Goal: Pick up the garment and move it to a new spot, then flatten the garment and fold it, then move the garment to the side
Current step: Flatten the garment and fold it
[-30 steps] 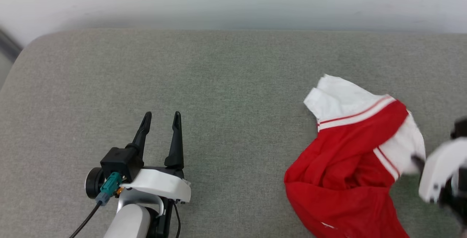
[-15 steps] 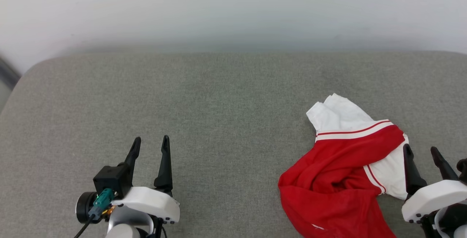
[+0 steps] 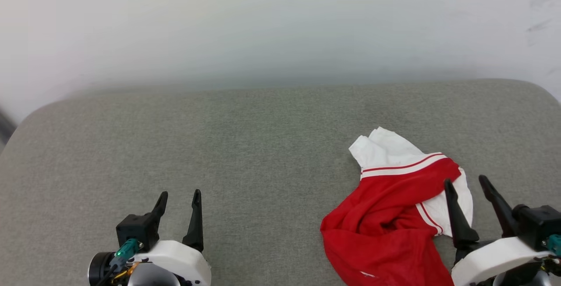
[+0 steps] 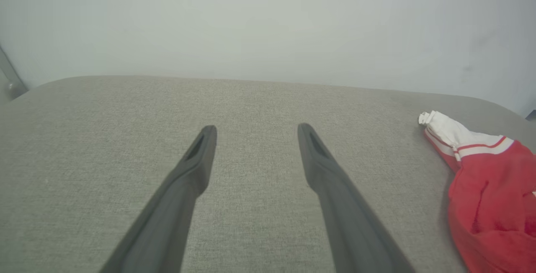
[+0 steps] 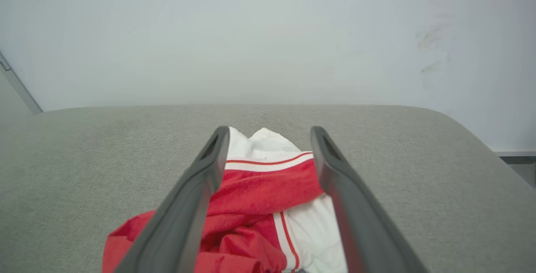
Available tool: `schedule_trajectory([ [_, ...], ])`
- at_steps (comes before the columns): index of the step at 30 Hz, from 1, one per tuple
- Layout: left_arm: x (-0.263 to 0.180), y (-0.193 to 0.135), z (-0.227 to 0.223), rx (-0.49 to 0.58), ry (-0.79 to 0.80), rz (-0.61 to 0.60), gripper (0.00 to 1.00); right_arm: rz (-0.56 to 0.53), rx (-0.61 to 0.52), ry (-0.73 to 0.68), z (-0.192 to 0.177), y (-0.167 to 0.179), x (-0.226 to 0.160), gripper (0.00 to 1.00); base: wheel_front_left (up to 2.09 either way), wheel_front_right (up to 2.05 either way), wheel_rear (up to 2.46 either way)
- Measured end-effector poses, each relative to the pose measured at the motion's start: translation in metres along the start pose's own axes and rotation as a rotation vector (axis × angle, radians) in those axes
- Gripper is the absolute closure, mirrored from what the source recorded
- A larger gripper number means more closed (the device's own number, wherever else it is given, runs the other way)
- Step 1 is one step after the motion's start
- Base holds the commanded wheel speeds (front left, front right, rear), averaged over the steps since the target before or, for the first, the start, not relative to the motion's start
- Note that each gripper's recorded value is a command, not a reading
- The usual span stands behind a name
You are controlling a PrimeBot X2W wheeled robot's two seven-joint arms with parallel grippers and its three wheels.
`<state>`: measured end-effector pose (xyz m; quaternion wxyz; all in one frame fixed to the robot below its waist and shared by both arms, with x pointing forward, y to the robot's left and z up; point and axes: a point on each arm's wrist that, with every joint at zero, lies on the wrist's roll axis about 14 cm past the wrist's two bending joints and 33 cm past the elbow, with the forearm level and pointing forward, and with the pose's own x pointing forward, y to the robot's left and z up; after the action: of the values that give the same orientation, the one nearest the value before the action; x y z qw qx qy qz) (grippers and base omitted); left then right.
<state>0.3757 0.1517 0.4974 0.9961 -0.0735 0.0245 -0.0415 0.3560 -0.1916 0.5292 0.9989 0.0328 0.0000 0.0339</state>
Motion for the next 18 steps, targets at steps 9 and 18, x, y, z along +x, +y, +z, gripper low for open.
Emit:
schedule_trajectory([
  [9, 0.032, -0.077, 0.004, 0.008, 0.061, -0.244, 0.0, -0.022, -0.006, -0.01, 0.011, -0.002, -0.013, 0.0, 0.0, 0.0, 0.0],
  [18, 0.058, -0.175, -0.037, 0.1, 0.335, -0.598, 0.0, -0.058, -0.018, 0.021, 0.006, -0.013, -0.003, 0.0, 0.0, 0.0, 0.0],
])
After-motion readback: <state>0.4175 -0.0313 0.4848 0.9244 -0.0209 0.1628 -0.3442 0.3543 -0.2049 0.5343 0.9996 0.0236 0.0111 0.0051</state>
